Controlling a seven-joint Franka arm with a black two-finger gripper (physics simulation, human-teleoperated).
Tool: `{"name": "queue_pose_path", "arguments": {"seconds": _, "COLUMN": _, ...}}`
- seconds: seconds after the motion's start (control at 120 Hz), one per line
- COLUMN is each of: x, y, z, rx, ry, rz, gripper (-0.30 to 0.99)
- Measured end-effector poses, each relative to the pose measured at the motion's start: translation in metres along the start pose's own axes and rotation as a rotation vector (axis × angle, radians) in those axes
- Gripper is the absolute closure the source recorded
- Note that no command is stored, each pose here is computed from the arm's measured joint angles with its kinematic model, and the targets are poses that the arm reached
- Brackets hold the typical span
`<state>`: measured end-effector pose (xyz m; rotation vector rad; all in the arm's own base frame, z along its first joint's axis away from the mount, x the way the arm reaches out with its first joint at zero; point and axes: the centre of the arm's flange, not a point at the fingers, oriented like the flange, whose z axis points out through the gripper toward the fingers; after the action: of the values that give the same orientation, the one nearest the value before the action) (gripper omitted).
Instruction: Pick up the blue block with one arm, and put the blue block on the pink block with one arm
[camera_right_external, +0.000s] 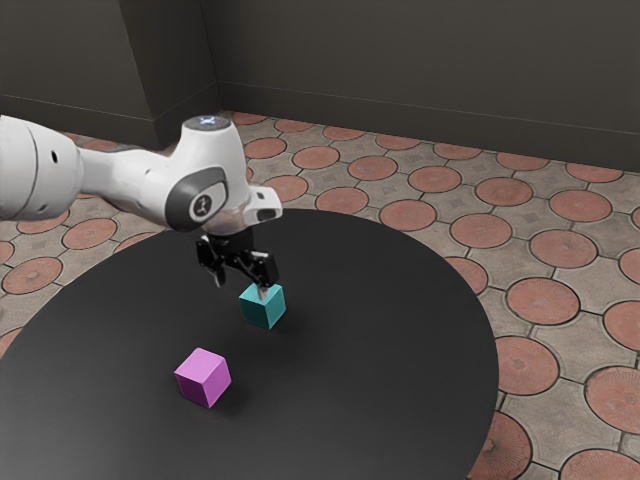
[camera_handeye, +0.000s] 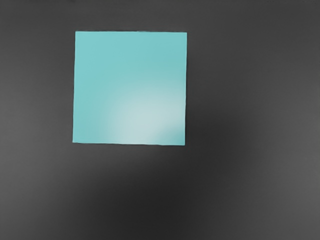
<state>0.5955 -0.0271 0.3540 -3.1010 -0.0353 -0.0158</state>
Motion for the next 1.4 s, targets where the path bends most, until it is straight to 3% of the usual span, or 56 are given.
{"name": "queue_pose_path", "arguments": {"seconds": 0.167, "x": 0.021, "y": 0.001, "z": 0.008, "rx": -0.003, "ry": 0.025, "rz": 0.010, "gripper": 0.00}}
{"name": "queue_pose_path", "arguments": {"seconds": 0.692, "x": 0.052, "y": -0.017, "z": 0.032, "rx": 0.004, "ry": 0.024, "rz": 0.045, "gripper": 0.00}}
{"name": "queue_pose_path", "arguments": {"seconds": 0.975, "x": 0.055, "y": -0.016, "z": 0.057, "rx": 0.000, "ry": -0.011, "rz": 0.069, "gripper": 0.00}}
{"name": "queue_pose_path", "arguments": {"seconds": 1.4, "x": 0.066, "y": -0.016, "z": 0.063, "rx": 0.000, "ry": -0.014, "rz": 0.091, "gripper": 0.00}}
